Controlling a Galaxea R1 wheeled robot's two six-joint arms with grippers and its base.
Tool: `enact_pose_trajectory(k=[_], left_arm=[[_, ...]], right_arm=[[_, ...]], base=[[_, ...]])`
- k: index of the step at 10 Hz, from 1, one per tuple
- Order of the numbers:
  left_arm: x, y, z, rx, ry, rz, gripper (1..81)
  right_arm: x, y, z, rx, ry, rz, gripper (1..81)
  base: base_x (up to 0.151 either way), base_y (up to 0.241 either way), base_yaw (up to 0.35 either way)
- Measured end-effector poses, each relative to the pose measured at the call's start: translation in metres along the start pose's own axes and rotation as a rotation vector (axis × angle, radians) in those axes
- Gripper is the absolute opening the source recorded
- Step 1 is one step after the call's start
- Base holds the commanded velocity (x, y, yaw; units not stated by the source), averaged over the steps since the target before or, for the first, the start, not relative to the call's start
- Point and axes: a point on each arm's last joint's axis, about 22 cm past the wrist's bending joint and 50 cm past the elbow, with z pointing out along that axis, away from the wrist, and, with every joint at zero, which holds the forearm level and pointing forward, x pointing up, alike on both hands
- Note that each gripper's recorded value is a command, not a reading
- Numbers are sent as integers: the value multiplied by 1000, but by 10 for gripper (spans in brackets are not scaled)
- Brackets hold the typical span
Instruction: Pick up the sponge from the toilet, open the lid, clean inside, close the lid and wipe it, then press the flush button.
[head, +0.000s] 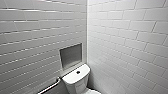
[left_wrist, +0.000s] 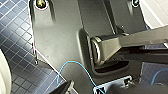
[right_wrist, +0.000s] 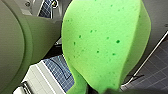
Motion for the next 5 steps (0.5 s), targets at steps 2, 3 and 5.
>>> enact_pose_trajectory(k=[2, 3, 5], left_arm=[[1, 1, 0, -1, 0, 0, 811], [3, 0, 0, 0, 3, 0, 811], [2, 0, 0, 0, 2, 1, 811]], right_arm=[[3, 2, -1, -4, 5, -1, 10], [3, 2, 0, -4, 4, -1, 10], [3, 2, 0, -4, 4, -1, 10]], base=[[109, 0, 0], [100, 0, 0], [85, 0, 0]])
